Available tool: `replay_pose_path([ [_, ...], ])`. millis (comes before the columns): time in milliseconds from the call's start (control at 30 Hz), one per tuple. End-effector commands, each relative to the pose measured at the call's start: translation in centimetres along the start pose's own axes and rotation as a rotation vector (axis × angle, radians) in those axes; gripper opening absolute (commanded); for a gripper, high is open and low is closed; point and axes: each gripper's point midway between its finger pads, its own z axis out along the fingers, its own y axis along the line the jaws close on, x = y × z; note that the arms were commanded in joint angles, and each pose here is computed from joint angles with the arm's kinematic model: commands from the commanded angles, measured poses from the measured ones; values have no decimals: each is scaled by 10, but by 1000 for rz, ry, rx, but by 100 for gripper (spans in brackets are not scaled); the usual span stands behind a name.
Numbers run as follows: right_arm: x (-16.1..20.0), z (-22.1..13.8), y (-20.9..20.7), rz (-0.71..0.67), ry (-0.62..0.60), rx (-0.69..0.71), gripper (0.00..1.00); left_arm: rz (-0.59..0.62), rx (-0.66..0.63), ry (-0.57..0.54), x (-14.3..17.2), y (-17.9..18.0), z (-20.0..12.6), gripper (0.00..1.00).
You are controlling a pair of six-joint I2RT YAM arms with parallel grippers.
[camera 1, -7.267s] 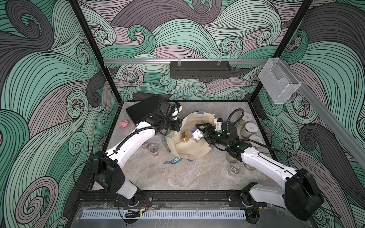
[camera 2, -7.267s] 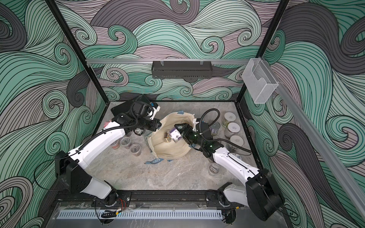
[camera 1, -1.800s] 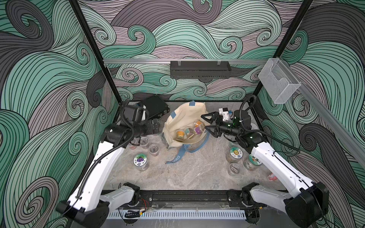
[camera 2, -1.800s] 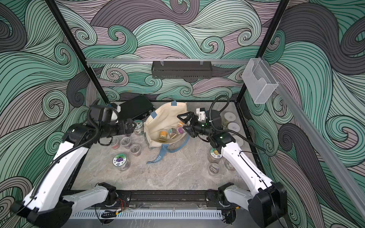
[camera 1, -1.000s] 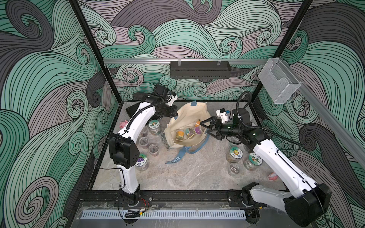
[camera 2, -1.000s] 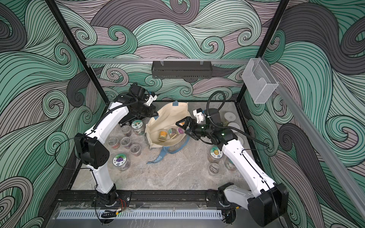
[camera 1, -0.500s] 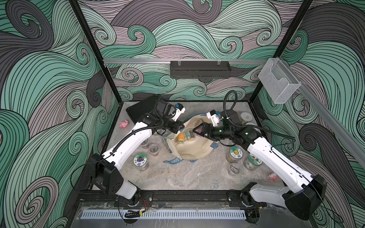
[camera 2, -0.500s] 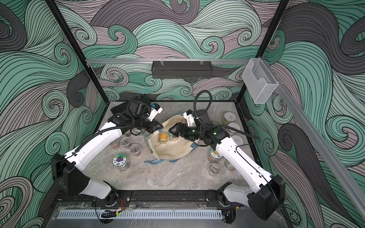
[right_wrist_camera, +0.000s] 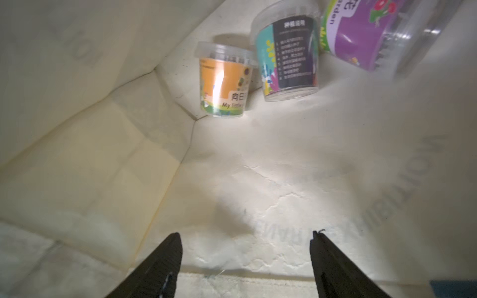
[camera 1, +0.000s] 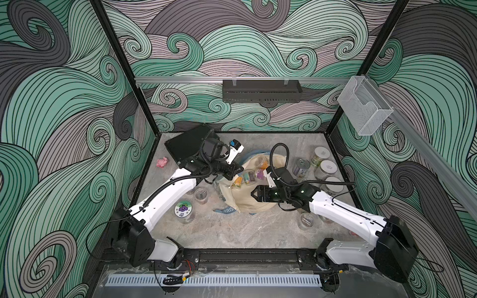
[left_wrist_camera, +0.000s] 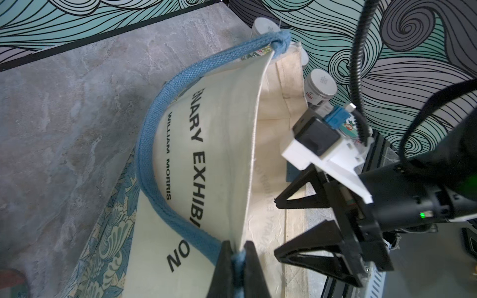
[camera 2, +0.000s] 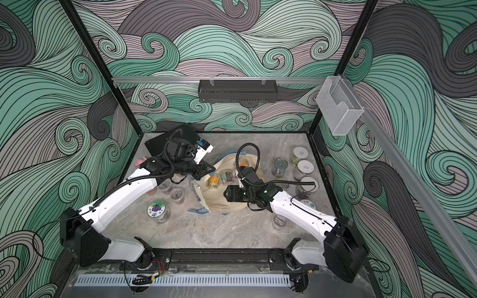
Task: Take out the seed jars from the canvas bag
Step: Pick up the canvas bag from the center of the board, then pick up the seed jar from the canvas bag, then place the canvas bag at the center of the board.
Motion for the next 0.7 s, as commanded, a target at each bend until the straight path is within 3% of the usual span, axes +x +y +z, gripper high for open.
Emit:
replay_pose_path([
  [0, -35, 7, 5, -78, -116, 33, 80, 34, 53, -52, -16, -13, -3, 0],
  [333, -69, 55, -4, -132, -172, 140, 75, 35, 33, -40, -12, -8, 0, 0],
  [667, -73, 89, -18, -169, -145, 199, 74, 28, 29, -22, -10, -6, 3, 0],
])
